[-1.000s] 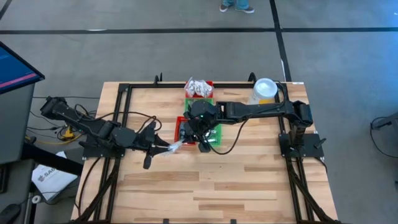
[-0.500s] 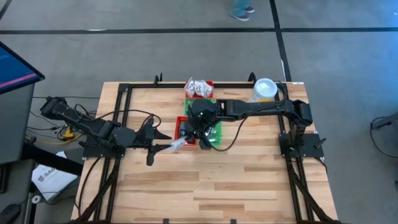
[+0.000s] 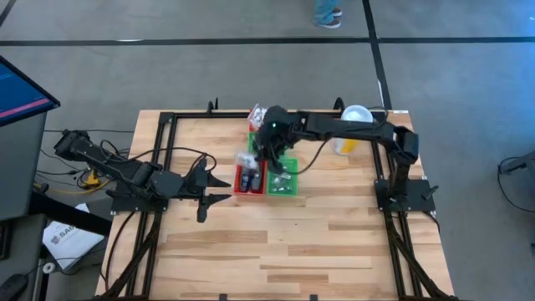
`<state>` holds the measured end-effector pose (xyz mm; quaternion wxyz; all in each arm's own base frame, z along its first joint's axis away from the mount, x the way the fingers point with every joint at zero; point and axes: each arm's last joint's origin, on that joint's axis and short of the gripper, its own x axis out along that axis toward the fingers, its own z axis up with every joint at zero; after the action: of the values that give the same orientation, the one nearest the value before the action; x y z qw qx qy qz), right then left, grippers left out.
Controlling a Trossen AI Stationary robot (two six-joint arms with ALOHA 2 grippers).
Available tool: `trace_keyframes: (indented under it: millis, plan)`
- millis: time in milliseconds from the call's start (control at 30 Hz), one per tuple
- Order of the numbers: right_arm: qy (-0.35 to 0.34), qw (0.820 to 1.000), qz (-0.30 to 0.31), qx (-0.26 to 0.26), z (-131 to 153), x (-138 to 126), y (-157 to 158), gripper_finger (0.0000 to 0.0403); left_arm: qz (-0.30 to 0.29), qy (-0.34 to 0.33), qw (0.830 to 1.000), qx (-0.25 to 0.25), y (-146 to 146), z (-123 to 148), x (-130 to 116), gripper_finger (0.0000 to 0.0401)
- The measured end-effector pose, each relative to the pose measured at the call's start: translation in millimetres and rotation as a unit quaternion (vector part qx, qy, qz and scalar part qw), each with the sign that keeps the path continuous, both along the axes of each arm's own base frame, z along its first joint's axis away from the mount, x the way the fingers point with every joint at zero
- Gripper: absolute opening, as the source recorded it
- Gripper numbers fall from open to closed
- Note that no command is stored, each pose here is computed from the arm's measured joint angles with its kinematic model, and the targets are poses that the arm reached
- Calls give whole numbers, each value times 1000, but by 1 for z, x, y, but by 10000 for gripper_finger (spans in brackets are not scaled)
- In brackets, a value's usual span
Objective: Pick & Place Travel size toiletries
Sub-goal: Put the white cotton pack into the top red bin
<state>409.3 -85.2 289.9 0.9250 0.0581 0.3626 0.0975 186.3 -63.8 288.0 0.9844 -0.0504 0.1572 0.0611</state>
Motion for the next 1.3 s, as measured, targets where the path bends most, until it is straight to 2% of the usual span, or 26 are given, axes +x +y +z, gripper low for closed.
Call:
trace_keyframes:
  millis: [300,533,1000,1300]
  plan:
    - [-3,996,-90,27,2,-13,-51,0,0,0,1000,0,0,0,0,130]
    - [-1,987,-158,27,2,-24,-82,0,0,0,1000,0,0,0,0,124]
    - [-26,966,-255,44,3,-37,-124,0,-1,0,1000,0,0,0,0,118]
    - [-13,956,-290,50,-25,-27,-141,0,-1,-2,1000,-1,0,1,0,120]
